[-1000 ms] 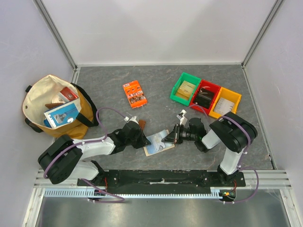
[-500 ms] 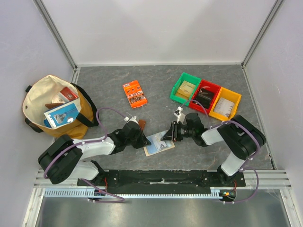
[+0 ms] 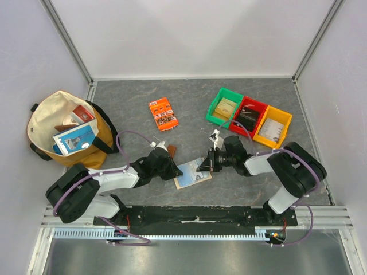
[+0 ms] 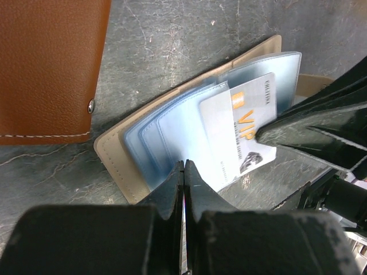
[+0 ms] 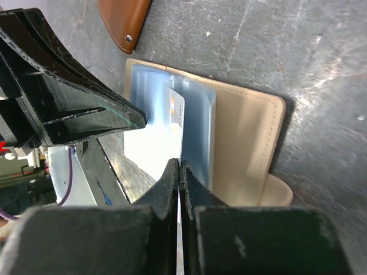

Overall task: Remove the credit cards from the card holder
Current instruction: Remove the credit card from the card holder, then place the credit card in the storage box.

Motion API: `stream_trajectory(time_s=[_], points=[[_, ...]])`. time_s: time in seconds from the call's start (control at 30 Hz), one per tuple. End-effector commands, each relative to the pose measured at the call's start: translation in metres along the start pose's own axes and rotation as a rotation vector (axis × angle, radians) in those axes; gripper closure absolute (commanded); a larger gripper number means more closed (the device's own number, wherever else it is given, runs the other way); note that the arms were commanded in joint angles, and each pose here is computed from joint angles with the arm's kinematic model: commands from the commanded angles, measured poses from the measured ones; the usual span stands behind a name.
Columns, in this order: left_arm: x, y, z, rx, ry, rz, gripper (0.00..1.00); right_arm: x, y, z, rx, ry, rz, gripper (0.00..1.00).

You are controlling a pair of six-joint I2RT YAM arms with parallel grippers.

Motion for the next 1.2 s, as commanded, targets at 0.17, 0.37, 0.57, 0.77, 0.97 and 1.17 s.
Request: stream_trajectory(time_s=[0.17,0.37,0.57,0.77,0.97,1.17], points=[[0.004,0.021,-0.004,-0.055,-0.006,-0.004,0.98,-0.020,-0.012,-0.051,0.342,0.047,-0.138,1.00],[-0.013,-0.013,-0.023,0.044,-0.055,0.134,0.81,-0.050,0.024,-0.089,0.382,0.001,-0.259,1.00],[-0.049,-0.085,-0.082,0.229,-0.196,0.507,0.25,-0.079,0.064,-0.120,0.342,-0.056,-0.414,1.00],[-0.070,-0.147,-0.142,0.372,-0.251,0.892,0.12,-0.096,0.104,-0.143,0.248,-0.094,-0.567,1.00],[-0.063,-0.188,-0.171,0.576,-0.147,1.182,0.13,-0.102,0.139,-0.158,0.104,-0.135,-0.772,1.00],[-0.045,-0.199,-0.170,0.741,0.030,1.292,0.15,-0.103,0.163,-0.164,-0.013,-0.151,-0.888,1.00]])
Point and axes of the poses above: each gripper's point midway between its finger pads, its own z axis out along the fingers, its own y axis along the line the jaws close on, x = y × z, the point moved 6 cm from there along -z, back along the fingers, and after that the axes turned 11 degrees about -z, right-handed, at the moved point
